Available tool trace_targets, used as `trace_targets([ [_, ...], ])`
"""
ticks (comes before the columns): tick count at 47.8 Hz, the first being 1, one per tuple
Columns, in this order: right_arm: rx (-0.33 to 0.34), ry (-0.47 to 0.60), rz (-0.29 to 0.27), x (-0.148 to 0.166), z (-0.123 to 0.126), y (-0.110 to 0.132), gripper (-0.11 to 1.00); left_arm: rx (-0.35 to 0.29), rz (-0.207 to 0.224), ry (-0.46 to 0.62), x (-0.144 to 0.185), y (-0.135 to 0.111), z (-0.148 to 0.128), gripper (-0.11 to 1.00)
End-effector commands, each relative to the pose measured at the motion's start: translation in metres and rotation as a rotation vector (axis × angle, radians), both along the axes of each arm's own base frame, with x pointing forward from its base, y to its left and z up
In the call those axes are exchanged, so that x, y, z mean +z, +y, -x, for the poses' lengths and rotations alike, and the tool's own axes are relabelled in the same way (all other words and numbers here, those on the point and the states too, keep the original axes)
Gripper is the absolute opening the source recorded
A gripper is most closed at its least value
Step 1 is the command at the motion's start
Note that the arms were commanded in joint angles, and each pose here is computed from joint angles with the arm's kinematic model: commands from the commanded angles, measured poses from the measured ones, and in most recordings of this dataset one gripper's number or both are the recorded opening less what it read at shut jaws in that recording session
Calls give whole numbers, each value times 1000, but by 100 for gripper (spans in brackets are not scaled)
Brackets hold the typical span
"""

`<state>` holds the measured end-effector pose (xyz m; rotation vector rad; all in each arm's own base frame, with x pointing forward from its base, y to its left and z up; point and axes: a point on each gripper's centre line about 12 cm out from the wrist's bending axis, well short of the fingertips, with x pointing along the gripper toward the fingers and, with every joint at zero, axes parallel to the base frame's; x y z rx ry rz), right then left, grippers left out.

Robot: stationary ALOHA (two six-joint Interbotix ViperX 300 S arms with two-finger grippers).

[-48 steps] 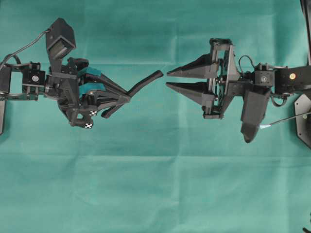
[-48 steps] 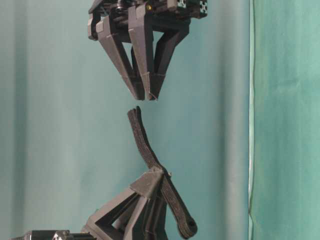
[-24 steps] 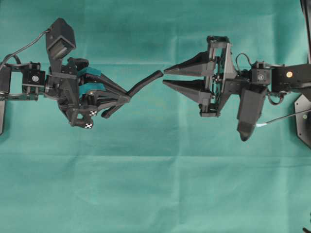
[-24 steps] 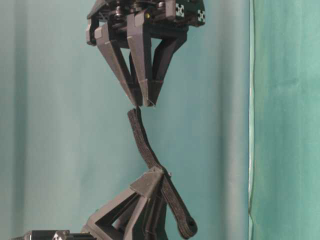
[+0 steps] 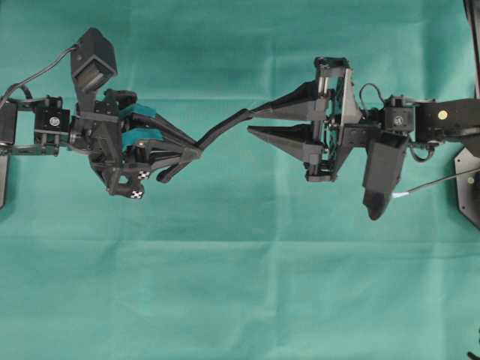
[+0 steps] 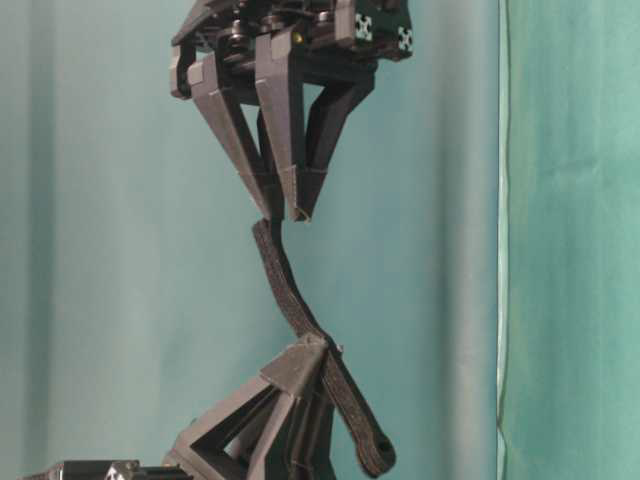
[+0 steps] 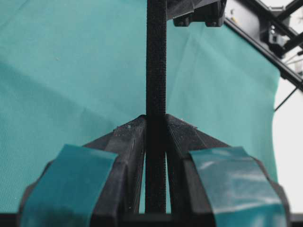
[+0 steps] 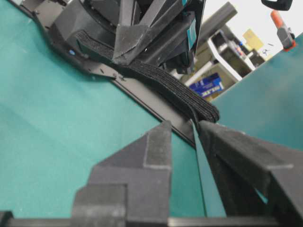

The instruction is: Peel off the Velcro with your right arm.

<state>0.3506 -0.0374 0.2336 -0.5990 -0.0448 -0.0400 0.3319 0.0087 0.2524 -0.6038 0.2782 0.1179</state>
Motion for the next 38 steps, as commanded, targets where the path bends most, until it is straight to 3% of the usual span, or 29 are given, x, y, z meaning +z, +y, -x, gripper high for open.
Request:
trace_targets([
  [1, 2, -39, 4, 11, -5, 0, 6, 3, 4, -22, 6, 1, -2, 10],
  [13, 1, -42, 5, 11, -11, -2, 5, 4, 5, -9, 2, 1, -6, 10],
  [38, -1, -45, 4, 11, -10, -3, -10, 3, 4, -8, 1, 1, -7, 10],
])
